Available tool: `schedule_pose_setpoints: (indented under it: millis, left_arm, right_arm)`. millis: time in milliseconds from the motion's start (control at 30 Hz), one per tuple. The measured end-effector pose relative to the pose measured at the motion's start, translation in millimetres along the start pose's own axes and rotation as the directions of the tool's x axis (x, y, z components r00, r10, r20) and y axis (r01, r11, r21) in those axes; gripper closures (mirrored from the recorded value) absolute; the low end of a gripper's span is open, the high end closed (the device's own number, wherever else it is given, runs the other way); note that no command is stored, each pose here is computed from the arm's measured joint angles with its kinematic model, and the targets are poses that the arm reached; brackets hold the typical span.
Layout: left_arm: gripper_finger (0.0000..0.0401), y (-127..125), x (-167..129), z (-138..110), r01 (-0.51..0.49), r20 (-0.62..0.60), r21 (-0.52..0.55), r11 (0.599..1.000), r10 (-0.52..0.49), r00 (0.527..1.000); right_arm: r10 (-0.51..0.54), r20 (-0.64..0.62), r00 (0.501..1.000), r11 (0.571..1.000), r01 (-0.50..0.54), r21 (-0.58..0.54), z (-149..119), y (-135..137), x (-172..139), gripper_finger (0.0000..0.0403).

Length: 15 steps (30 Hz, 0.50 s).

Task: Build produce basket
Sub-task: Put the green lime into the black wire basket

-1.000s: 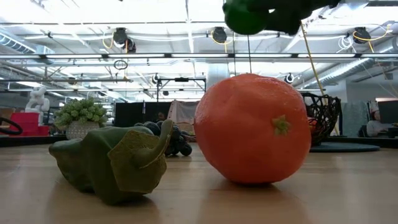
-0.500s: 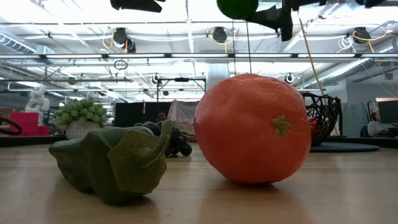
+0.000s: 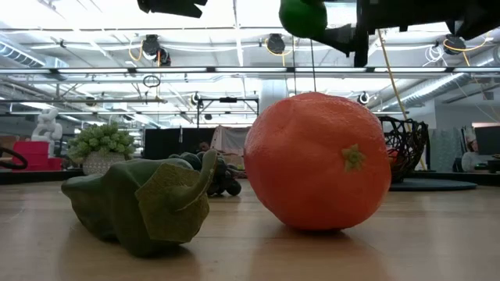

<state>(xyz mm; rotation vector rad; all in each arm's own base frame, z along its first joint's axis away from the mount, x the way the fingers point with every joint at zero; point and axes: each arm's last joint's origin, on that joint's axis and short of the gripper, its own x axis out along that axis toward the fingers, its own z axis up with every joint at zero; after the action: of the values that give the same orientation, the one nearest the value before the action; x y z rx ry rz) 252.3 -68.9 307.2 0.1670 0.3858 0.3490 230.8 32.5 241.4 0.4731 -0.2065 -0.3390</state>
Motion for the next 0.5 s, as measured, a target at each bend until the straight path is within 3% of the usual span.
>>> schedule_pose_setpoints:
  millis: [133,200,267,367,500]
  left_arm:
    - [0.0135,0,0,0,0.0,0.0,0.013,1.0,0.0,1.0]
    - [0.0135,0,0,0,0.0,0.0,0.017,1.0,0.0,1.0]
    - [0.0135,0,0,0,0.0,0.0,0.017,1.0,0.0,1.0]
    - [0.0135,0,0,0,0.0,0.0,0.016,1.0,0.0,1.0]
    - [0.0135,0,0,0,0.0,0.004,0.011,1.0,0.0,1.0]
  right_arm:
    - [-0.015,-0.019,1.0,0.982,0.011,-0.188,-2,-1,0,0.0115]
    - [-0.084,-0.014,0.996,0.956,0.076,-0.283,-3,-4,-1,0.0115]
    - [-0.217,0.008,0.976,0.903,0.204,-0.377,-5,-11,-1,0.0115]
    - [-0.395,0.04,0.918,0.79,0.362,-0.494,-6,-27,1,0.0115]
    - [-0.515,0.026,0.857,0.686,0.43,-0.587,-5,-53,8,0.0115]
